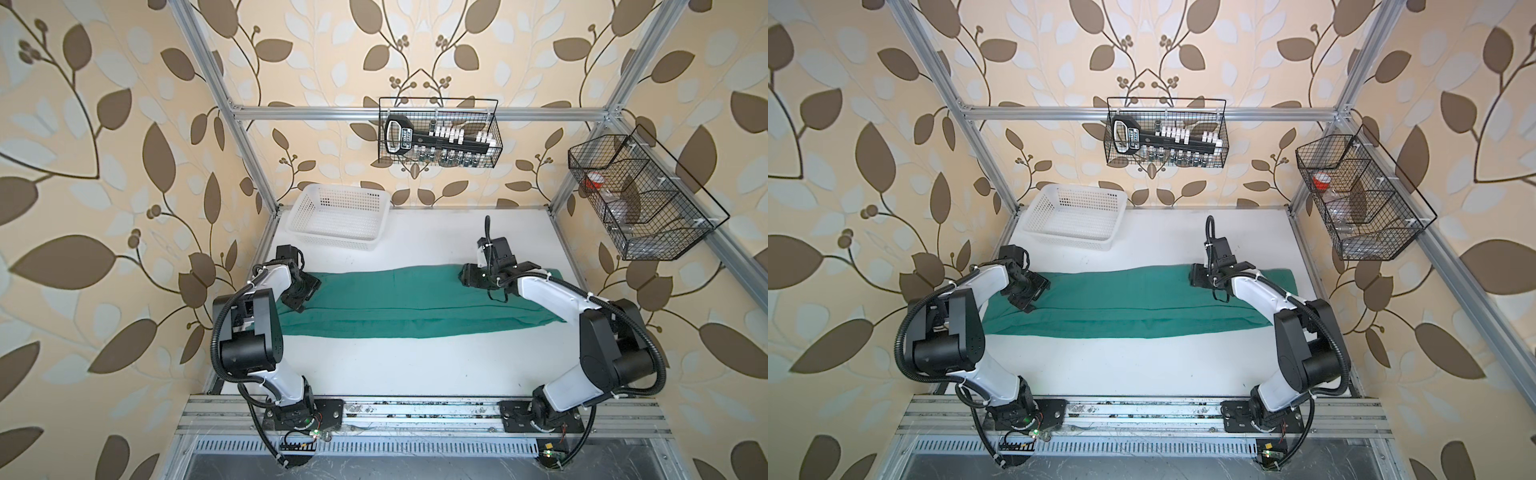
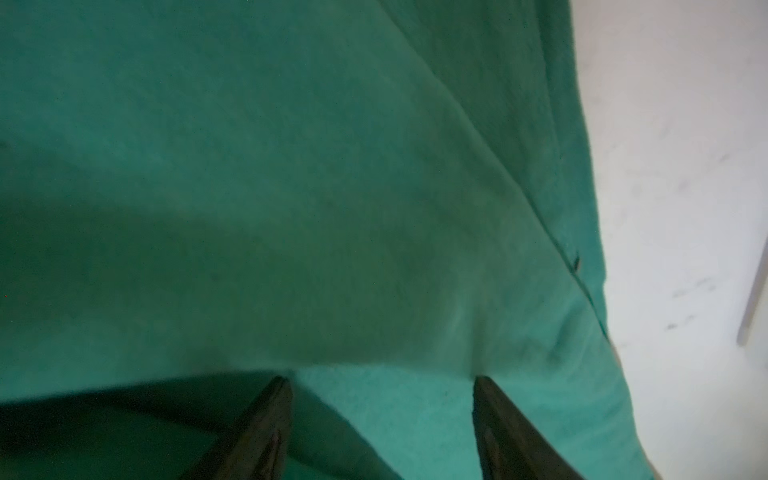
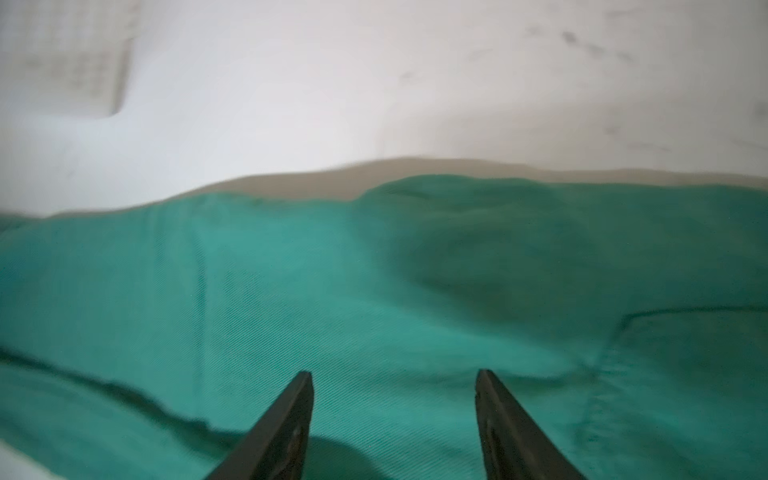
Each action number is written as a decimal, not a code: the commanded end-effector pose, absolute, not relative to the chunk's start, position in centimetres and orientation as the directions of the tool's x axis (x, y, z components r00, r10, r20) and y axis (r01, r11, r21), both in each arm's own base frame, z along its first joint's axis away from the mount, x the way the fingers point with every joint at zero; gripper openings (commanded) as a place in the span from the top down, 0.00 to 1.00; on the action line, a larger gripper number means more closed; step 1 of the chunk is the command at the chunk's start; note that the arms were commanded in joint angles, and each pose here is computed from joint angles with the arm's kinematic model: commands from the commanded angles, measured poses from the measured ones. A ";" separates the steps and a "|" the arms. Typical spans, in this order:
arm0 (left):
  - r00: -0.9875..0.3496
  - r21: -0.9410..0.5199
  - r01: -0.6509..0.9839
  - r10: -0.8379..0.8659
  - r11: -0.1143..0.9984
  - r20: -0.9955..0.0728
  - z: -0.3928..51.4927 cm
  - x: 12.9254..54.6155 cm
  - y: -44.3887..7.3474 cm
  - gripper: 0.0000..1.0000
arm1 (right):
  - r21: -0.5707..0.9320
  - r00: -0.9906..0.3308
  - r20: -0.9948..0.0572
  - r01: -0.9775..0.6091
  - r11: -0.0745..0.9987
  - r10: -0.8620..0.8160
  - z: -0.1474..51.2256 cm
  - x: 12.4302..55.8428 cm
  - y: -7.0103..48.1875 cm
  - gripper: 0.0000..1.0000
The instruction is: Fold and stack the trousers
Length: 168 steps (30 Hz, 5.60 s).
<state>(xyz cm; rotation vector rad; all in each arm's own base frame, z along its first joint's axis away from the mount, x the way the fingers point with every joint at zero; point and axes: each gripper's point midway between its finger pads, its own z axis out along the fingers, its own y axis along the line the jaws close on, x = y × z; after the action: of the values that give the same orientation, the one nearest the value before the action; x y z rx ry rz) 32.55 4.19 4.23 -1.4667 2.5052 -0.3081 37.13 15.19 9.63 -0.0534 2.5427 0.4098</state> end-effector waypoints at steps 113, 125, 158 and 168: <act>-0.355 -0.127 -0.910 -0.901 0.394 -0.250 11.0 35.6 20.8 0.99 | 0.459 -0.756 -0.554 -0.628 0.629 -0.350 9.5 25.7 29.9 0.42; -0.439 -0.036 -0.884 -0.855 0.465 -0.275 10.7 38.3 22.1 0.98 | 0.458 -0.772 -0.530 -0.609 0.647 -0.352 7.9 25.3 29.4 0.43; -0.623 -0.179 -0.744 -0.765 0.644 -0.161 9.9 33.4 10.3 0.28 | -0.257 -0.325 -0.356 -0.867 0.426 -0.876 3.1 24.6 29.4 0.61; -0.669 -0.190 -0.717 -0.739 0.670 -0.079 6.4 31.8 5.4 0.28 | -0.258 -0.293 -0.316 -0.889 0.379 -0.902 2.1 23.2 29.3 0.80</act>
<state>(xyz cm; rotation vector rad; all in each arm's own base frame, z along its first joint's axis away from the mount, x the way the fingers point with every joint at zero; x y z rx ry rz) 31.29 6.33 5.57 -1.2022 2.7799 -0.1574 23.60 29.68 2.22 -1.4881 2.2552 -0.0007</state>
